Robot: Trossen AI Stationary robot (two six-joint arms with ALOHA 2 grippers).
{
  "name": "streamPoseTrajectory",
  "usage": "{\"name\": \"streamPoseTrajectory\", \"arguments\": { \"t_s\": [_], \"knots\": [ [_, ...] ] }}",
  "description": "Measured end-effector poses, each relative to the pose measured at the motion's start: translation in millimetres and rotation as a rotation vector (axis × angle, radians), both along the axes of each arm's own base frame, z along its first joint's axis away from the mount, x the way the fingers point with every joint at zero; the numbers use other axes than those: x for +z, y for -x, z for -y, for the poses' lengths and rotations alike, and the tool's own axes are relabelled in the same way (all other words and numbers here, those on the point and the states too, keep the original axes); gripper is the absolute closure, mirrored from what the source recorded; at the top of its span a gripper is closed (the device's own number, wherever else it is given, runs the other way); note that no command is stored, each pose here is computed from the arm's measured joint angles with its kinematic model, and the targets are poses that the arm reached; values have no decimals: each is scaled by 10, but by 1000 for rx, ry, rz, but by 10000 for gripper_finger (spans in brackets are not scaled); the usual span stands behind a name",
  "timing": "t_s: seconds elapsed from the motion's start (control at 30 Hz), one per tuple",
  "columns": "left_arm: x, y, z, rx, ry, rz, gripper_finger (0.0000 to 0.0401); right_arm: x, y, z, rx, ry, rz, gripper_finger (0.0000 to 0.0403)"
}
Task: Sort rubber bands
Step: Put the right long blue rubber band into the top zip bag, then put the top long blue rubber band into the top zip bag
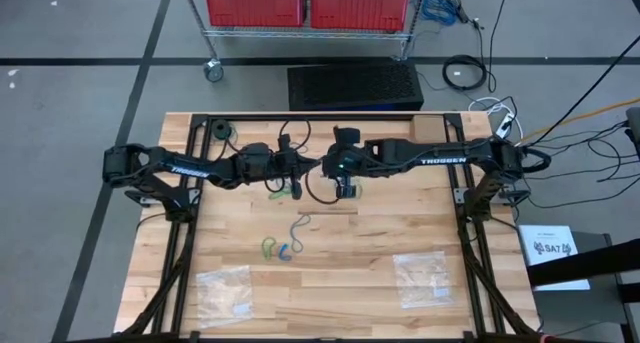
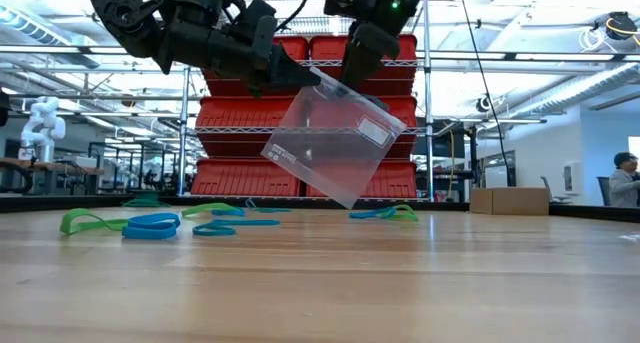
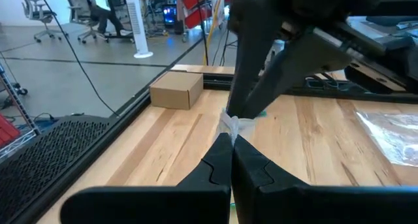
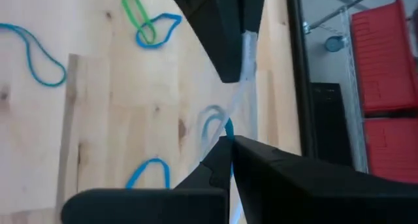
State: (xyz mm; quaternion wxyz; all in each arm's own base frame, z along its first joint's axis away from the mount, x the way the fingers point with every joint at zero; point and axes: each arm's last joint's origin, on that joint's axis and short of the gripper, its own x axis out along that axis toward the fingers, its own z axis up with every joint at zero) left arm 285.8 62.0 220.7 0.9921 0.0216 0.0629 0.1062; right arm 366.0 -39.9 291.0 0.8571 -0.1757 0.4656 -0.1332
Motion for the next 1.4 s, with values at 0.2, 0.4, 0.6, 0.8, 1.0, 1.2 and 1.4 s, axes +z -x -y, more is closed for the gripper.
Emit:
{"name": "streamPoseTrajectory", "arguments": {
  "t_s": [0.2,0.4,0.6,0.8,1.0,1.2,1.4],
  "knots": [
    [1,-1,3,-11,4,2,401,-5,-21,42,-15,-8,20,378],
    [1,-1,5,-18,4,2,401,9,-35,8,-6,-23,43,320],
    [2,-1,5,-18,4,3,401,158,-59,-58,11,-21,72,272],
    [-4,-1,6,-19,2,-4,401,468,-20,-94,7,-33,79,261],
    [-6,9,-36,7,1,-6,401,606,111,-99,-13,-52,9,294],
    [29,135,-73,51,-6,10,401,542,290,-93,9,-164,-18,389],
    [114,484,-124,116,1,77,401,285,519,-96,17,-218,88,397]
  ]
}}
